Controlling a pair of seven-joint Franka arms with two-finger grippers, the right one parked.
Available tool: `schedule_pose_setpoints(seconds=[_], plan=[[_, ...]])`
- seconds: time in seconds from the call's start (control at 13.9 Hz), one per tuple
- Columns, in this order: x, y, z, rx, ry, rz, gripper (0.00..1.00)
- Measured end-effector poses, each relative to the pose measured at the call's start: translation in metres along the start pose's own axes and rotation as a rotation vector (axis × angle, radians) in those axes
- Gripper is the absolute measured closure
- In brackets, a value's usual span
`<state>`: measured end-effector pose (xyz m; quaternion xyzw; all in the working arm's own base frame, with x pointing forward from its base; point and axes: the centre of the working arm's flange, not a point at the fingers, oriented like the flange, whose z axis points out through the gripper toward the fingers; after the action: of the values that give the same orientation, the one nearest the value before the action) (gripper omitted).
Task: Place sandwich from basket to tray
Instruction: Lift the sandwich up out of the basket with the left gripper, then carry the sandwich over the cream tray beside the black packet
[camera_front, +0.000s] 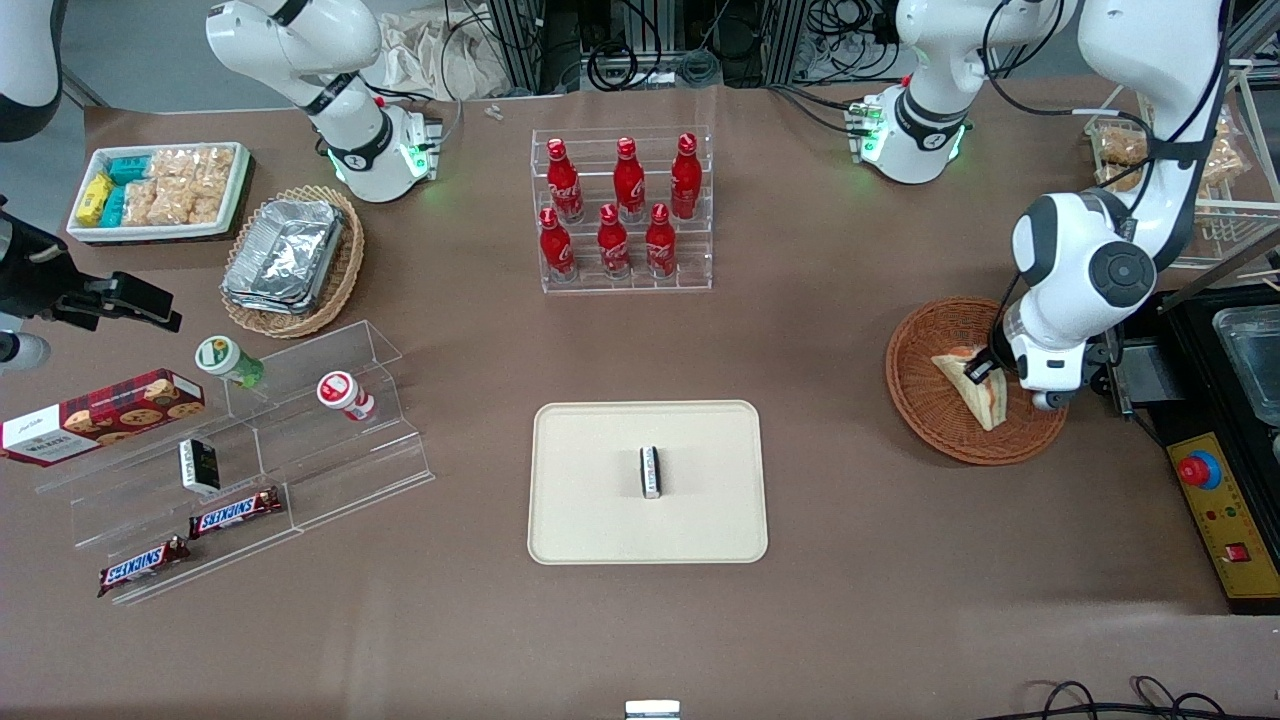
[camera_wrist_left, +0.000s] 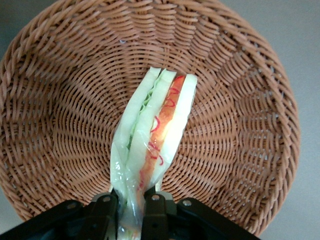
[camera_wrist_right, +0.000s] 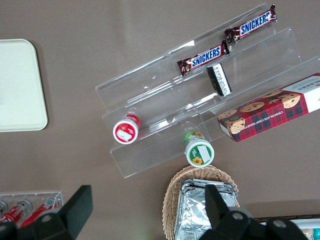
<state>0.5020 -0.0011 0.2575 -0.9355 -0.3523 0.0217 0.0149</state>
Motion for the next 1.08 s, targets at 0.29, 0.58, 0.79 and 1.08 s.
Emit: schedule_pose_setpoints(seconds=[0.29,0.58,0.79,1.08], plan=[[0.011,0.024,-0.057,0.03,-0.015,0.037,0.81],[0.008,0.069,-0.216,0.087,-0.057,0.095,0.81],[-0.024,0.101,-0.289,0.064,-0.031,0.173,0.81],[-0.078,0.162,-0.301,0.023,-0.024,0.322,0.81]])
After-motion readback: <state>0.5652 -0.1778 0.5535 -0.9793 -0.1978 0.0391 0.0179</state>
